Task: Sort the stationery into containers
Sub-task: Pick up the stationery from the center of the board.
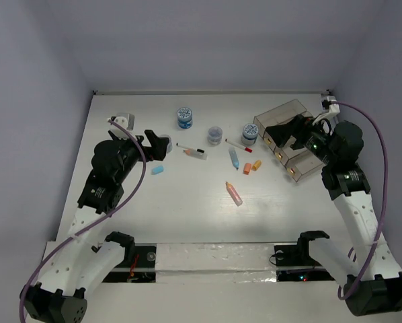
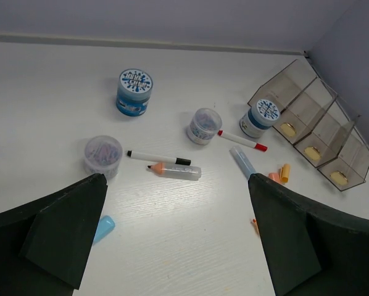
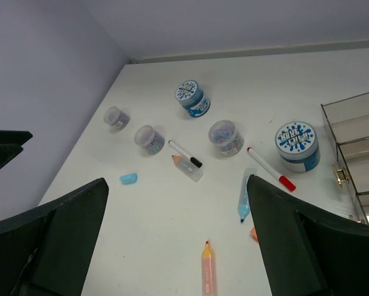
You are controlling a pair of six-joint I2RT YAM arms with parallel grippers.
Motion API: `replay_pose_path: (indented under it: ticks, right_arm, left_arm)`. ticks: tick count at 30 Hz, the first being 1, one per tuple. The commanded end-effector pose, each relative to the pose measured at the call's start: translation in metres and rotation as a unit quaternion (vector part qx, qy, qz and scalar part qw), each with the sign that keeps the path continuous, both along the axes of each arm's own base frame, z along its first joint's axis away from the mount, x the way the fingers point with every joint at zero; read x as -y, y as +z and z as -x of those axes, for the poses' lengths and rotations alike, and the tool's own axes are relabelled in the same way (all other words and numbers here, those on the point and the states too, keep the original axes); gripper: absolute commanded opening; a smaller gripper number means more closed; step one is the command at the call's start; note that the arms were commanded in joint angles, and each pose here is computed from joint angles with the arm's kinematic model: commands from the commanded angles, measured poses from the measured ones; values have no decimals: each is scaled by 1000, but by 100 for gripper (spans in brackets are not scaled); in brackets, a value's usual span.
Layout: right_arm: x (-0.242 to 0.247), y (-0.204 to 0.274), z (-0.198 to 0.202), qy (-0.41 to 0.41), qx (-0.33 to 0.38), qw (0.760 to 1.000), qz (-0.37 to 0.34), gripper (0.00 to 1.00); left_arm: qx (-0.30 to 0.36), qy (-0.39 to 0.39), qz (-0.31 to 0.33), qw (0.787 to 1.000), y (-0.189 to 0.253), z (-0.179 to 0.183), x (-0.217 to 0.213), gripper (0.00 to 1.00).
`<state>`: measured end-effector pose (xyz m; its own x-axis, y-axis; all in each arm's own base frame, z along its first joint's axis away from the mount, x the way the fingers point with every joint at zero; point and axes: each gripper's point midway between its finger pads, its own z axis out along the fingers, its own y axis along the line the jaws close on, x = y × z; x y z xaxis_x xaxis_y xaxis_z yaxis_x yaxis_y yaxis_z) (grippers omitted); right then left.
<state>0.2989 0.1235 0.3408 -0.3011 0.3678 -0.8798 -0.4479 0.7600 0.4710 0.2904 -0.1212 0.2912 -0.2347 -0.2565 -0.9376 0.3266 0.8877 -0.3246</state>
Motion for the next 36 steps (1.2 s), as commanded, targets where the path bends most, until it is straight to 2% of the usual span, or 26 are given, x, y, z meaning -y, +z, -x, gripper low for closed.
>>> replay_pose_path:
  ticks: [1,4,9,18,21,24,25,26,28,31,36]
  right_arm:
    - [-1,14,3,8,35,999,0,100]
    - [-1,15,4,8,37,999,-1,100]
    - [-1,16,5,9,41,999,-3,100]
    - [-4,9,1,14,28,999,-10,100]
    - [-12,6,-7,39,15,999,-12,100]
    - [-45,-13,-21,88,-26,996,-7,100]
    - [-55,-7,-28,87,-23,996,1,100]
    - [-69,-28,-44,95,-47,994,22,100]
    - [-103,-39,-51,109,-59,991,48,100]
    - [-142,-56,-79,114,-76,988,69,100]
    - [-197,-101,-134,102,-112,978,144,100]
  left_arm:
    - [33,-8,10,999,27,0,3,99]
    - [33,-2,5,999,26,-2,1,99]
    - [-4,14,-5,1000,20,-13,-1,99]
    - [-26,6,13,1000,18,-32,11,99]
    - [-26,28,2,999,20,-31,2,99]
    - [-25,53,-16,998,19,-26,-11,99]
    - [-26,60,-21,998,18,-25,-14,99]
    - [-29,59,-29,997,13,-22,-16,99]
    - [-32,77,-38,996,9,-18,-25,99]
    - [-32,72,-44,996,3,-7,-27,99]
    - [-13,42,-31,999,1,15,-22,99]
